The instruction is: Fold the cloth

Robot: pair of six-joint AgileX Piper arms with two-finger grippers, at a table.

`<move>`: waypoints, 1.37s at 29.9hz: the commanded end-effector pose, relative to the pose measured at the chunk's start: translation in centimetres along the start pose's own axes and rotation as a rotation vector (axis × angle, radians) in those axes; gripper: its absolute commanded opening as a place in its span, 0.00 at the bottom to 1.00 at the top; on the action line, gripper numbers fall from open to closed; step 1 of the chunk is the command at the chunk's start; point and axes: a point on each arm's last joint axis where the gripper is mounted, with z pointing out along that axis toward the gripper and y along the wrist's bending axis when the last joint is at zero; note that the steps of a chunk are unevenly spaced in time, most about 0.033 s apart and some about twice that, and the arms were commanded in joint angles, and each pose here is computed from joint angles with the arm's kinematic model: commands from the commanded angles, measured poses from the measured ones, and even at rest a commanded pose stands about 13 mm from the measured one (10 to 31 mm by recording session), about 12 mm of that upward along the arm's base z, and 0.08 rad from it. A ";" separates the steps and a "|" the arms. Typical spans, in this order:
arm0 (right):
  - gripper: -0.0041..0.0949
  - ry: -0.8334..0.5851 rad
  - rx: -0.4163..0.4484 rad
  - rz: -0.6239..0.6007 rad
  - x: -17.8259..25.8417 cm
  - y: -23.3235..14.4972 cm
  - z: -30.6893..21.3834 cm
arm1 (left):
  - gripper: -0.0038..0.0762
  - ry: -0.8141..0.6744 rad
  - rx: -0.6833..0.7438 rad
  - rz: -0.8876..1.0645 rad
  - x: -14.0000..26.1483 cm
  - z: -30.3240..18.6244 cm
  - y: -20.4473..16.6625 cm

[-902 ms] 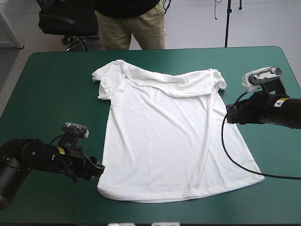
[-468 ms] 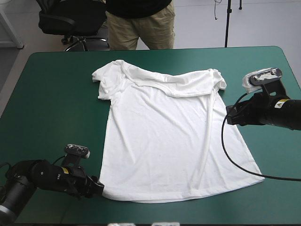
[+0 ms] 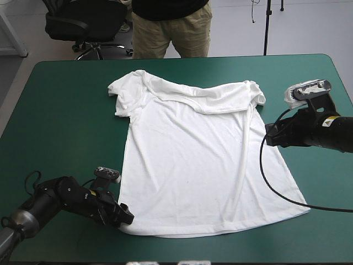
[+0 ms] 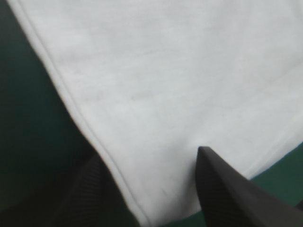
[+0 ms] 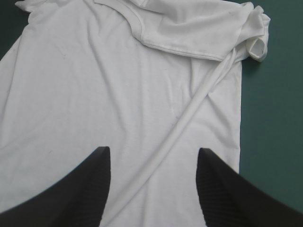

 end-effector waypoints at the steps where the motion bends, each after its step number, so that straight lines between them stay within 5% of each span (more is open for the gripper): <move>1: 0.56 -0.072 0.015 -0.005 -0.7 0.1 -1.0 | 0.39 0.042 0.008 0.036 -0.3 0.6 -0.3; 4: 0.55 -0.007 0.075 -0.029 0.0 -0.4 -0.9 | 0.06 0.062 0.014 0.036 -0.4 1.0 -0.3; 5: 0.55 0.025 0.101 -0.029 0.4 -0.7 -0.7 | 0.03 0.060 0.020 0.049 -0.4 1.0 -0.3; 9: 0.53 0.182 0.206 0.008 2.6 -2.0 0.4 | 0.03 0.059 0.022 0.045 -0.4 1.0 -0.4; 15: 0.54 0.374 0.227 0.061 6.7 -2.8 3.2 | 0.03 0.066 0.020 0.049 -0.3 1.0 -0.3; 21: 0.70 0.525 0.295 0.136 10.5 -4.2 6.9 | 0.03 0.067 0.018 0.052 -0.3 1.0 -0.3; 27: 0.71 0.634 0.280 0.170 13.0 -5.0 10.2 | 0.03 0.066 0.016 0.053 -0.3 1.0 -0.3; 41: 0.44 0.751 0.258 0.180 14.1 -5.9 13.1 | 0.03 0.055 0.010 0.053 -0.4 1.0 -0.3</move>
